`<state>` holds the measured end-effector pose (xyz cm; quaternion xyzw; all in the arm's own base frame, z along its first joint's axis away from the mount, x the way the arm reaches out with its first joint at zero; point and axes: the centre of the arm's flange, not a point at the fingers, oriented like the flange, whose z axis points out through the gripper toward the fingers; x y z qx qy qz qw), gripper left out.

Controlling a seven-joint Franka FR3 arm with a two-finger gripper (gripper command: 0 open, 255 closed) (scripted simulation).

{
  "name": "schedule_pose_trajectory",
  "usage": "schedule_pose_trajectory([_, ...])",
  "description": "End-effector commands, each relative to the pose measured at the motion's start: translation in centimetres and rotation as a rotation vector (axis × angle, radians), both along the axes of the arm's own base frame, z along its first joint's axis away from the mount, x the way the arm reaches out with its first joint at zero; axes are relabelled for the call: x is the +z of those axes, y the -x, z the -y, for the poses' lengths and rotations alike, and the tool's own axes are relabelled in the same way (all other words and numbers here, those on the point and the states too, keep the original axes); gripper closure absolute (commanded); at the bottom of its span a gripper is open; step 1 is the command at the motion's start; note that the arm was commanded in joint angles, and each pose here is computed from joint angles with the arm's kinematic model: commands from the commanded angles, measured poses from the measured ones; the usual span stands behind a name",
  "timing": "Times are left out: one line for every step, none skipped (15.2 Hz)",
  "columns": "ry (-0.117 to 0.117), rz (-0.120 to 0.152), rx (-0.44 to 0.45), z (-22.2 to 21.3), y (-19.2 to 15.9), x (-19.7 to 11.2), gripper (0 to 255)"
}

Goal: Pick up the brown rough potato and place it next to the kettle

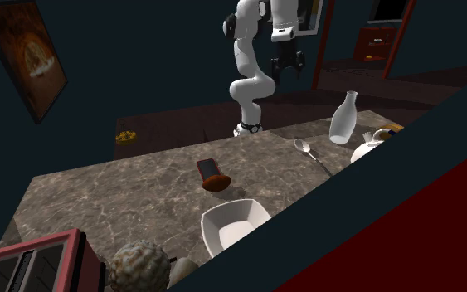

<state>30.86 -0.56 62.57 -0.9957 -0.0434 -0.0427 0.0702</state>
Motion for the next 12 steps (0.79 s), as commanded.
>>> schedule_pose_trajectory([0.000, 0.000, 0.000, 0.0, 0.0, 0.0, 0])
schedule_pose_trajectory([0.000, -0.002, -0.029, 0.6, -0.9, -0.7, 0])
schedule_pose_trajectory([0.001, -0.005, -0.059, 1.2, -1.8, -1.4, 0])
schedule_pose_trajectory([0.001, -0.007, -0.088, 1.8, -2.7, -2.0, 0])
schedule_pose_trajectory([0.001, -0.009, -0.118, 2.5, -3.6, -2.7, 0])
schedule_pose_trajectory([0.001, -0.012, -0.147, 3.1, -4.4, -3.4, 0])
schedule_pose_trajectory([0.002, -0.014, -0.177, 3.8, -5.2, -4.1, 0])
schedule_pose_trajectory([0.002, -0.017, -0.206, 4.6, -6.0, -4.8, 0])
schedule_pose_trajectory([0.002, -0.019, -0.236, 5.3, -6.8, -5.5, 0])
schedule_pose_trajectory([0.003, -0.021, -0.265, 6.1, -7.5, -6.1, 0])
schedule_pose_trajectory([0.003, -0.024, -0.295, 6.9, -8.3, -6.8, 0])
schedule_pose_trajectory([0.003, -0.026, -0.324, 7.7, -9.0, -7.5, 0])
